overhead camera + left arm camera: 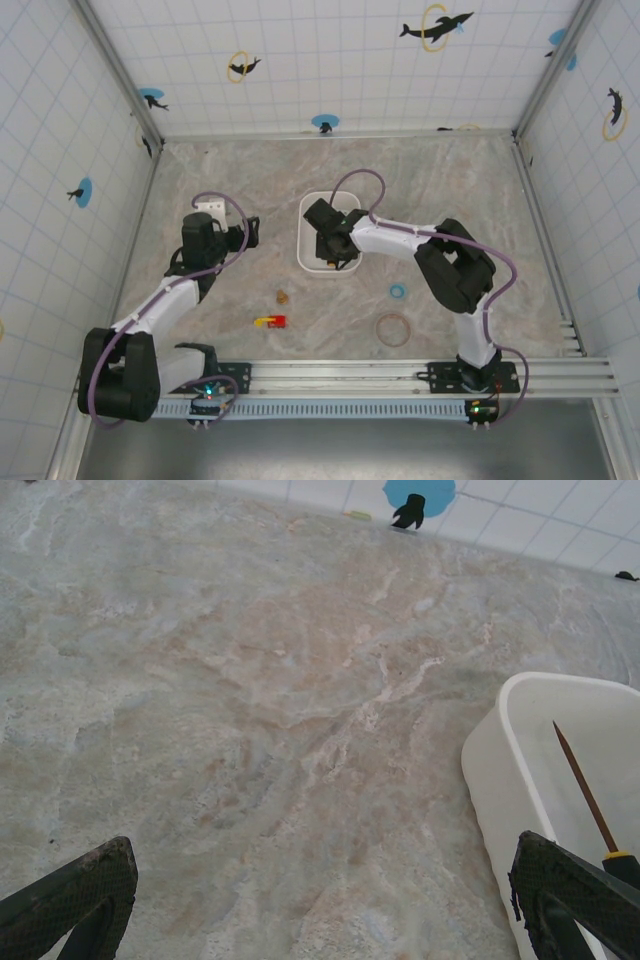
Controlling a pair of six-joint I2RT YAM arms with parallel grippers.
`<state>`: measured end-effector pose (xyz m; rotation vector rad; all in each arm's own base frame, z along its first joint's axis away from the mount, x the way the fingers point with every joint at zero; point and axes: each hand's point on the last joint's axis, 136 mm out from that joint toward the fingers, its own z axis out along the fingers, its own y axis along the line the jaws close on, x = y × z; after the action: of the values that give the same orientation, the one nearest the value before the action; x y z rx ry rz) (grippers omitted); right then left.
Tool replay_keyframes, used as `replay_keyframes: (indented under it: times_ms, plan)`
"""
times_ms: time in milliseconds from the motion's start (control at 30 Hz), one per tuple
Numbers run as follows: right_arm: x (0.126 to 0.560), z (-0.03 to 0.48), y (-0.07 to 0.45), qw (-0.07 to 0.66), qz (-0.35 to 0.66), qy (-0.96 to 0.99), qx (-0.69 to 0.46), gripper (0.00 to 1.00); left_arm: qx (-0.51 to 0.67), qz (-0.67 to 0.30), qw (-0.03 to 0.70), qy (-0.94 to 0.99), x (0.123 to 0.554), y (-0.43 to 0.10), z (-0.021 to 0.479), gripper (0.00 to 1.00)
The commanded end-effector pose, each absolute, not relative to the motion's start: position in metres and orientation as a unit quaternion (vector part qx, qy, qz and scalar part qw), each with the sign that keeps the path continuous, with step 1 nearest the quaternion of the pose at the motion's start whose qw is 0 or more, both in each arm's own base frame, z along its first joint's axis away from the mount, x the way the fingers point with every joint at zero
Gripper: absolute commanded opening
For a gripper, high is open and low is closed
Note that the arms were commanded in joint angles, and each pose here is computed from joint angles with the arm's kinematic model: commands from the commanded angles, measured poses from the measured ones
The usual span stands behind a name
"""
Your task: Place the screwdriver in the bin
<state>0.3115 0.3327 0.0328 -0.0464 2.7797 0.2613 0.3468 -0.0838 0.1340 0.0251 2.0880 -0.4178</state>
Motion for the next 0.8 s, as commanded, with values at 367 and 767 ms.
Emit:
replay_keyframes:
  times_ms: [367, 767]
  plan:
    - [0.314, 0.035, 0.336, 0.173, 0.101, 0.980, -0.010, 0.47, 0.026, -0.181, 0.499, 0.847, 0.347, -0.090, 0.152, 0.98]
    - [0.315, 0.124, 0.313, 0.225, 0.084, 0.968, -0.070, 0.64, 0.038, -0.170, 0.524, 0.834, 0.356, -0.089, 0.180, 0.98]
